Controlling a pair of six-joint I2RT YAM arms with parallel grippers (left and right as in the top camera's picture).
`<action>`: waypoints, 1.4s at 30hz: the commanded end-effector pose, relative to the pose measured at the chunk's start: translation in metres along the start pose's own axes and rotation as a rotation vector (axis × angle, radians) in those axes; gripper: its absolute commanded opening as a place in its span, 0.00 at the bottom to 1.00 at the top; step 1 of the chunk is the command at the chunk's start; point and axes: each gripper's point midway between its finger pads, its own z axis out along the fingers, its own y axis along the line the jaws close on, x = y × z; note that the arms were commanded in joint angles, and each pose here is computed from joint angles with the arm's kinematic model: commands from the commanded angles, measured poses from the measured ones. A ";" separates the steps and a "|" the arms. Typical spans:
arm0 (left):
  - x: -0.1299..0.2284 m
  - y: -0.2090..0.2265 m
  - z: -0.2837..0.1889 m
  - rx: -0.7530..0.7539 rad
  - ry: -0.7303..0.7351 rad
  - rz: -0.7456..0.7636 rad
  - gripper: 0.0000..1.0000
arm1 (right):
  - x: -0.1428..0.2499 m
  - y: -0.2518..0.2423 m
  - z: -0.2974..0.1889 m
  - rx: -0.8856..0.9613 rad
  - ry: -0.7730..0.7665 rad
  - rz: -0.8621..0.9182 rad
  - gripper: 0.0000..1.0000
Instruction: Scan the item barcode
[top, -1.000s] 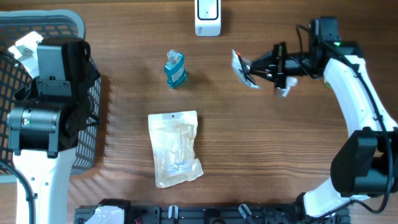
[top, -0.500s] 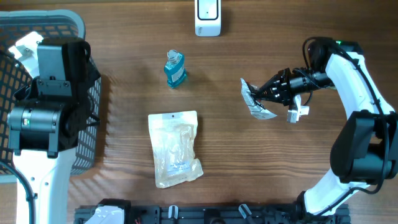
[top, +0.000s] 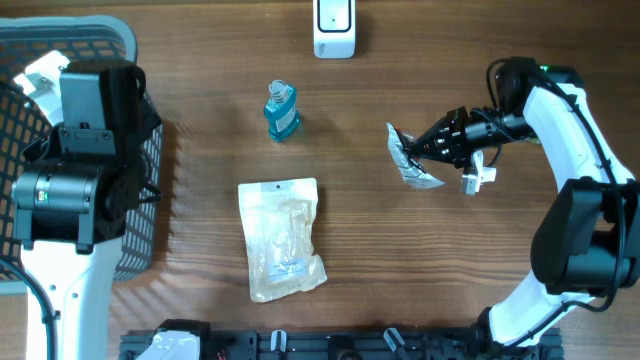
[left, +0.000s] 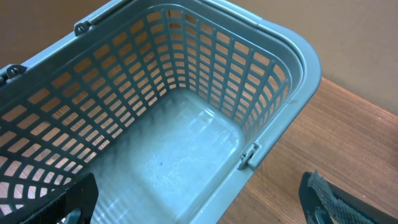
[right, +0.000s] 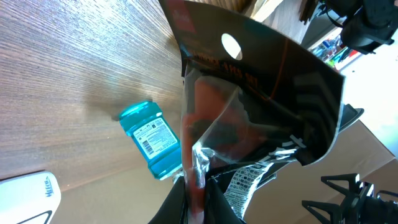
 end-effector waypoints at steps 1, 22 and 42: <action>0.000 0.002 0.002 -0.010 0.001 -0.016 1.00 | 0.008 -0.002 0.002 0.031 0.043 -0.003 0.05; 0.000 0.002 0.002 -0.010 0.001 -0.016 1.00 | 0.052 0.042 0.004 -0.170 0.106 -0.864 0.05; 0.000 0.002 0.002 -0.010 0.001 -0.016 1.00 | 0.145 0.109 0.028 -0.652 -0.518 -2.110 0.05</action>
